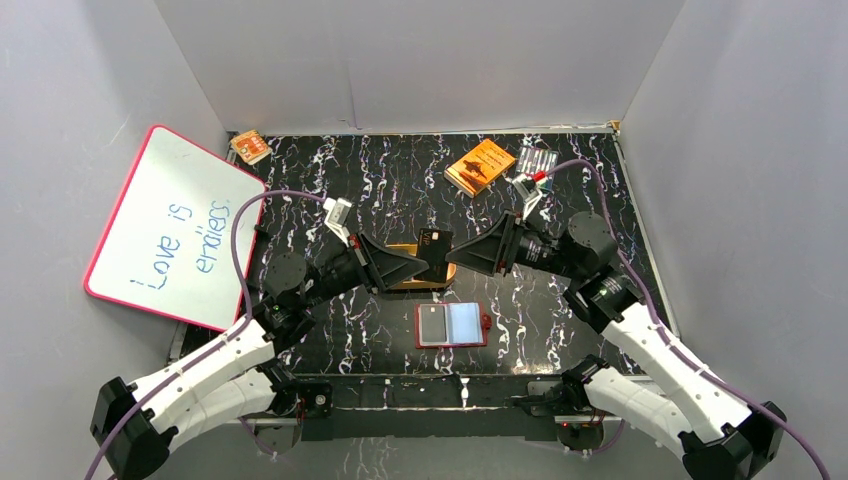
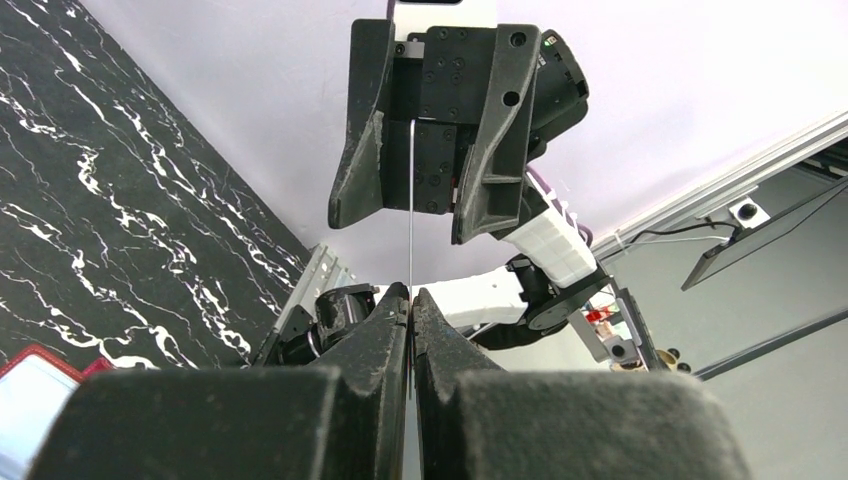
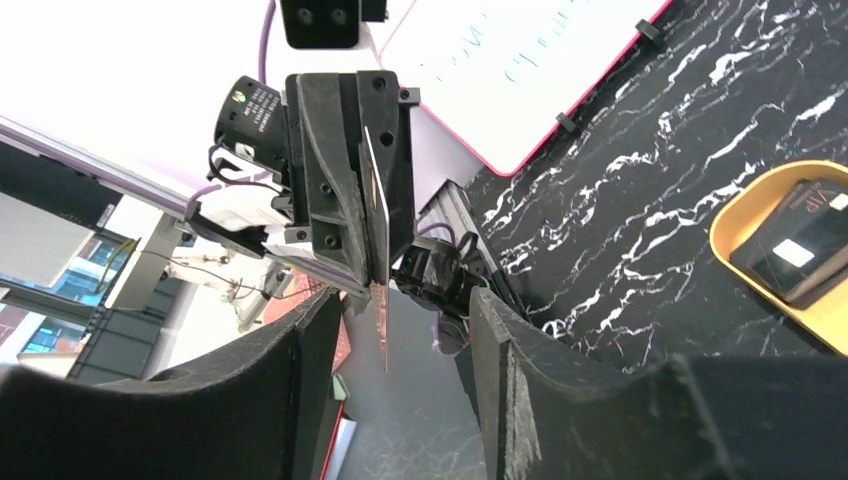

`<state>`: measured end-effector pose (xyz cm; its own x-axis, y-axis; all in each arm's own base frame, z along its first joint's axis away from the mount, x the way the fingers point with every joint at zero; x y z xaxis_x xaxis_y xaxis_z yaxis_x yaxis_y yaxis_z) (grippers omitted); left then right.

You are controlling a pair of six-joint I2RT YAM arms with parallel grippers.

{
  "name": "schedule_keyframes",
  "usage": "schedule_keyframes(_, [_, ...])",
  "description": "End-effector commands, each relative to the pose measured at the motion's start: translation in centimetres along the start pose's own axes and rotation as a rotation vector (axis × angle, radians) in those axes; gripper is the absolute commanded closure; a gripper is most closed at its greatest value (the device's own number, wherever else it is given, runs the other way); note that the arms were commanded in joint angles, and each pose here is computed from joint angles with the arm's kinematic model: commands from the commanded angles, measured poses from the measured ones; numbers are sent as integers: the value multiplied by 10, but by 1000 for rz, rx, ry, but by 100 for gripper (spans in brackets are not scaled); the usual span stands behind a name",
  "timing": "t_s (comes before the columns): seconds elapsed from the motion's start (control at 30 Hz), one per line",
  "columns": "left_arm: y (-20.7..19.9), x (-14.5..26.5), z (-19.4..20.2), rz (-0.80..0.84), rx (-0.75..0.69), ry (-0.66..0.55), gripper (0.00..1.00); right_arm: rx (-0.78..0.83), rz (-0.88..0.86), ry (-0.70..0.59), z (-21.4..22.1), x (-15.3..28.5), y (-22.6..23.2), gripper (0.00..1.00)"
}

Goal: Put the credit cards into the card holder
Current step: Pick up the credit card from the storage box.

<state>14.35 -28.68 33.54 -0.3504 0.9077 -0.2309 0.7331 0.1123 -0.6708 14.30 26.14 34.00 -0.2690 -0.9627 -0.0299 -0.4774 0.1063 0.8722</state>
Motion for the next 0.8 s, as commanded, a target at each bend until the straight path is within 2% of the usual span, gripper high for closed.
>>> schedule_keyframes(0.0, [-14,0,-13,55,-12,-59,100,36,-158,-47,-14,-2,35,45])
schedule_keyframes(0.23, [-10,-1,-11,50,-9,-58,100,-3,-174,-40,-12,-6,31,65])
schedule_keyframes(0.63, [-4,-1,-14,25,1,-85,100,-43,-193,-16,-9,-9,29,75])
schedule_keyframes(0.77, [-4,-2,-14,23,0,-90,100,-51,-189,-13,-9,-10,27,85])
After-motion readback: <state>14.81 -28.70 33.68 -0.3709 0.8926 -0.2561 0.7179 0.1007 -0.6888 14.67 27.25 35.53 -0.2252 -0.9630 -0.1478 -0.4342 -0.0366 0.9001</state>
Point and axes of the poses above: each gripper's point midway between its finger pads, its own x axis back along the fingers, its own y axis along the line the jaws close on, z = x × y, the point moved 1 cm from there along x, back along the fingers, and after that the axes turned 11 degrees about -x, right-handed, at the moved point
